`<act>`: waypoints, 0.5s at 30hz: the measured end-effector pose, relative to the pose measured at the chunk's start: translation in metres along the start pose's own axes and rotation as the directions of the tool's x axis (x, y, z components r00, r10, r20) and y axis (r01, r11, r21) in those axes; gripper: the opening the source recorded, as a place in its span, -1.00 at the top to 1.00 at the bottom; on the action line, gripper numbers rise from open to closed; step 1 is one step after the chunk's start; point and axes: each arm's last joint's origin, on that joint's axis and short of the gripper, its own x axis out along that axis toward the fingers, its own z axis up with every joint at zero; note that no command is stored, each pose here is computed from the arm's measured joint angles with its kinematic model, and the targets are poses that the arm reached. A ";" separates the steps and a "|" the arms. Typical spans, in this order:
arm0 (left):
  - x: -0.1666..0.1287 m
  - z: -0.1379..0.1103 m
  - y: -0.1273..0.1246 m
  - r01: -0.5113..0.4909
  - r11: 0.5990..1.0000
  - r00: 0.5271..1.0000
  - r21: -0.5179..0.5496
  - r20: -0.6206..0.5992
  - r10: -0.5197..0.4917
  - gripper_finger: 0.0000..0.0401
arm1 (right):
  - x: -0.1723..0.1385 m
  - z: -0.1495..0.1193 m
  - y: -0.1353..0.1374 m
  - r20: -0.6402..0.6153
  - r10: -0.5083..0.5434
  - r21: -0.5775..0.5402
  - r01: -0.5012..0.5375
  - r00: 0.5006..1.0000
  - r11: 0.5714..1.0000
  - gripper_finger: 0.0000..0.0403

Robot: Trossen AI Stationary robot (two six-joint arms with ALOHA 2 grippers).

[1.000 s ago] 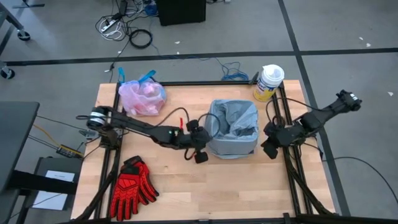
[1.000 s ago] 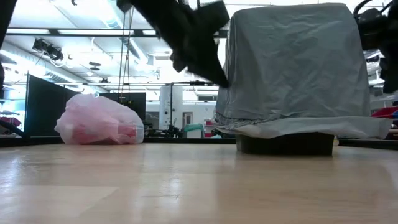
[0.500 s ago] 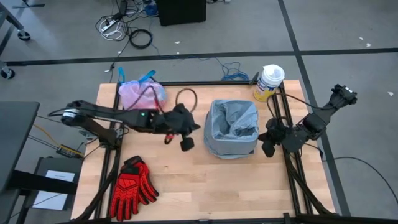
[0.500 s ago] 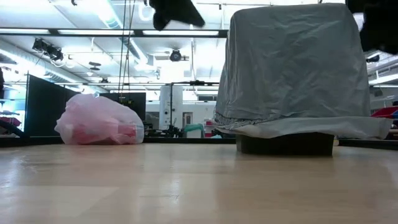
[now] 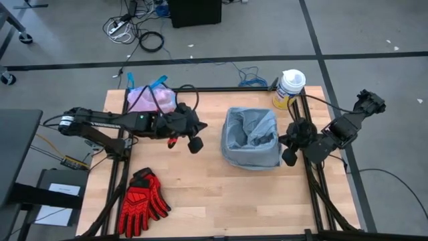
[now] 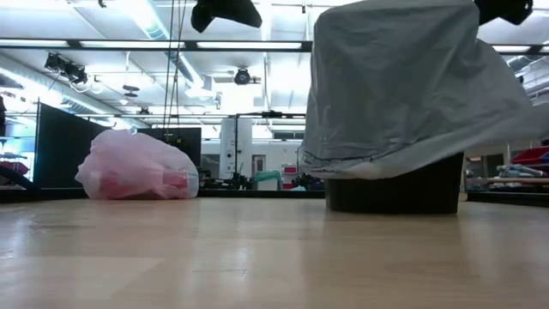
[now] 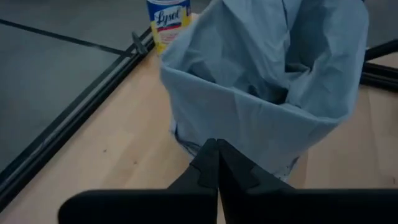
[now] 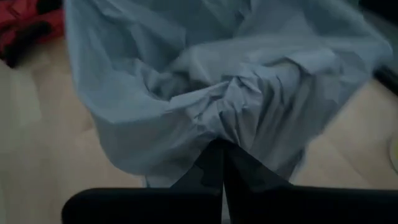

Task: Place trash/remove bag and relplace
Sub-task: Put the gray trash bag into the trash bin

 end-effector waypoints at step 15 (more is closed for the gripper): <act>-0.006 -0.008 0.000 -0.011 1.000 0.997 0.006 -0.075 0.011 0.97 | 0.036 -0.067 0.020 -0.392 -0.049 0.029 0.066 0.919 0.997 1.00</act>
